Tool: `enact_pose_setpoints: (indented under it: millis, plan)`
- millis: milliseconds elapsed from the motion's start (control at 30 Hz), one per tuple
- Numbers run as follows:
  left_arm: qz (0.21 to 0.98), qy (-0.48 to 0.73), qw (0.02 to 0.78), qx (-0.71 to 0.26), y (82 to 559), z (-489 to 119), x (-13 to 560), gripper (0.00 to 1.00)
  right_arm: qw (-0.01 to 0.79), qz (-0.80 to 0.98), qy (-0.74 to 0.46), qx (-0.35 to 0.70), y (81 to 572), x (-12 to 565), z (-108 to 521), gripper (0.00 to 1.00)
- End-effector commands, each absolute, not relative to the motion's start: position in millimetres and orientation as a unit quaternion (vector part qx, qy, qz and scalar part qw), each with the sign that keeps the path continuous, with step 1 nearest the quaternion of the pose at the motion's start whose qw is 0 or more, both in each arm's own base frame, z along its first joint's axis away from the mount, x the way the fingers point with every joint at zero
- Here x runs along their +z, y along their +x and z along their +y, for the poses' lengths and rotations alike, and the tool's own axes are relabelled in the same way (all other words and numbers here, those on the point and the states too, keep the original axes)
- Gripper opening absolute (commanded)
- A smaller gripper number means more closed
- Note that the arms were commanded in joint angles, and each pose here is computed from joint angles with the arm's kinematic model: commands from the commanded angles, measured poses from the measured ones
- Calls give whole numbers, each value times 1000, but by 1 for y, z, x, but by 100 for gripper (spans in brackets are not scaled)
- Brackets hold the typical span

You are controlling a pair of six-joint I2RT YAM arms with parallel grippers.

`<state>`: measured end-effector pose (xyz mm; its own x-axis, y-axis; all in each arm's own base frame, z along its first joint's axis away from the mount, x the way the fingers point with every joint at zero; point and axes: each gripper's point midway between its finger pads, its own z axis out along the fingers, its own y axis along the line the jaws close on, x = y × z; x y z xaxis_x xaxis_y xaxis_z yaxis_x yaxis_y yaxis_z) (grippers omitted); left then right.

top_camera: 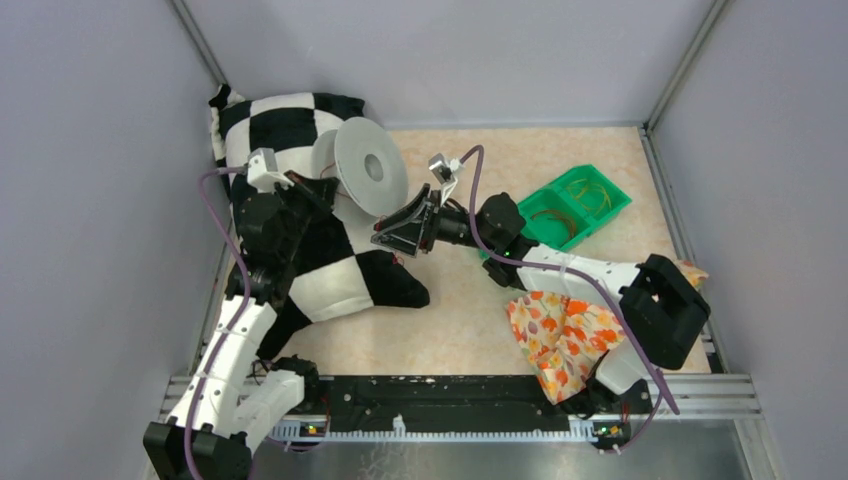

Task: Wrap the cables

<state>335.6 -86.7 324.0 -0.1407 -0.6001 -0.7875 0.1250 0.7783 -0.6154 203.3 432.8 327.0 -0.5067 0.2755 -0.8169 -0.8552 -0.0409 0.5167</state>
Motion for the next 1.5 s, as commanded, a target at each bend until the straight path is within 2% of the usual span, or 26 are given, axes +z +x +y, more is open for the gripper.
enact_pose_setpoints:
  millis: [0,667,800,1000,1033,1100,1167,1300,1467]
  plan:
    - [672,-112,666,-305,328,-97,370,0,445,500,-280,688,199,360,440,46]
    - [671,-59,674,-304,320,-106,379,0,449,468,-264,714,209,388,453,46]
    - [657,-53,698,-279,320,-98,399,0,474,464,-275,696,202,399,439,46]
    - [633,-19,732,-250,318,-94,452,0,552,479,-283,622,205,422,387,47]
    - [630,-15,737,-244,318,-93,461,0,568,485,-279,603,208,424,374,52]
    - [617,-7,749,-240,315,-92,482,0,602,509,-268,553,218,421,352,68]
    - [601,0,763,-239,309,-91,505,0,631,549,-256,486,234,403,332,77]
    - [566,12,784,-254,292,-93,550,0,646,599,-229,415,261,354,309,81]
    - [528,32,802,-279,269,-98,591,0,645,600,-242,407,275,314,326,81]
